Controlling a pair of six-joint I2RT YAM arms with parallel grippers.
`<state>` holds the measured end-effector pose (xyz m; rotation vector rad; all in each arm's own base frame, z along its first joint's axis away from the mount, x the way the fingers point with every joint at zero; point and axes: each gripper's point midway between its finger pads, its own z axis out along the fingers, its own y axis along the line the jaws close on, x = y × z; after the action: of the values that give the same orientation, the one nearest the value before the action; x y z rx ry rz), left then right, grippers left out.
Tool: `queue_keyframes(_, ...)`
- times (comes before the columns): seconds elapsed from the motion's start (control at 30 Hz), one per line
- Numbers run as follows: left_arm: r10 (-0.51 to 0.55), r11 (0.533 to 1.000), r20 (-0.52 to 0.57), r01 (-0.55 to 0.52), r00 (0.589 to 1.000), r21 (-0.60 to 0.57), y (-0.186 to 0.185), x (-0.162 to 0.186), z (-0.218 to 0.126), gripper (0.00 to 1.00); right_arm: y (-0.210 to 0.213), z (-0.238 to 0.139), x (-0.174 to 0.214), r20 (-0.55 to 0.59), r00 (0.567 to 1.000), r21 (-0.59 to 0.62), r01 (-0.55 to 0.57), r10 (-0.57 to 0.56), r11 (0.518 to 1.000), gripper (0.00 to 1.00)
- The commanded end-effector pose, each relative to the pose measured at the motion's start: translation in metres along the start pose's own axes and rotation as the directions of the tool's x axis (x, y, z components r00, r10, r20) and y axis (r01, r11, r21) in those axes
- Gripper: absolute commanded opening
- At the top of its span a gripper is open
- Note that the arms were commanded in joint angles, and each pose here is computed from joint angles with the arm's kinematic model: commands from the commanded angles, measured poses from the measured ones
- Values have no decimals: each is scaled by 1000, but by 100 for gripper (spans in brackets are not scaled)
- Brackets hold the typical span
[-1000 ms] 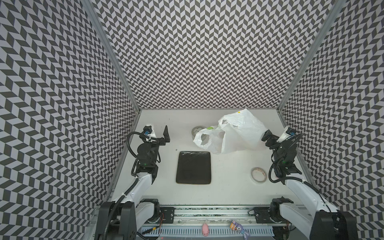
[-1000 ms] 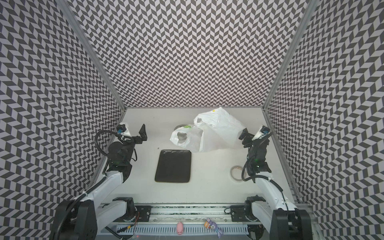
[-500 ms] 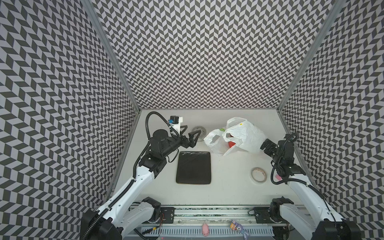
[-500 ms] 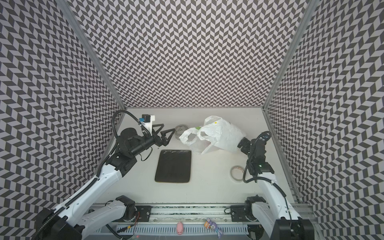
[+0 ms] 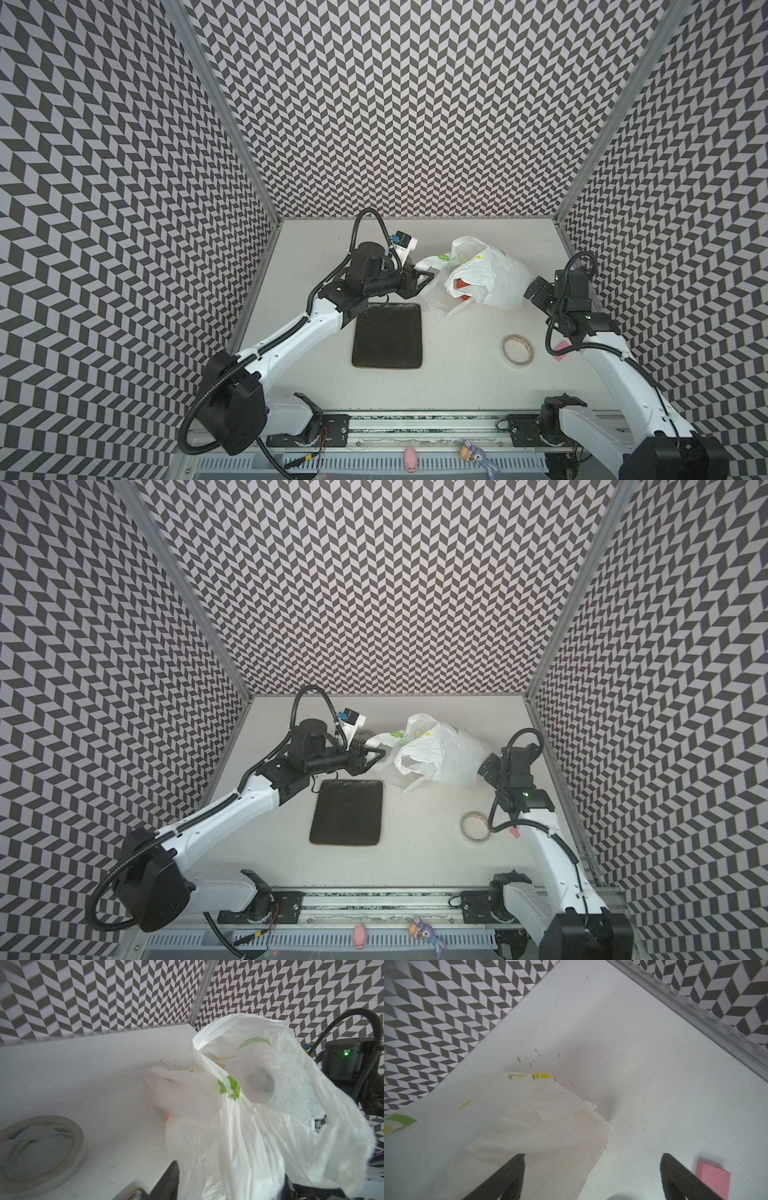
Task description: Take the fake fruits out of the plastic bag
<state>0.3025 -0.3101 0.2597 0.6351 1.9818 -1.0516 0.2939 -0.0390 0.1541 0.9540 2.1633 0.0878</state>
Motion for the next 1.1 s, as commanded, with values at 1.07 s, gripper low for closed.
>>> queue_keyframes(1.07, -99, 989, 124, 85, 987, 119, -39, -19, 25, 0, 62, -192, 11, -345, 928, -386, -5, -140, 923, 100)
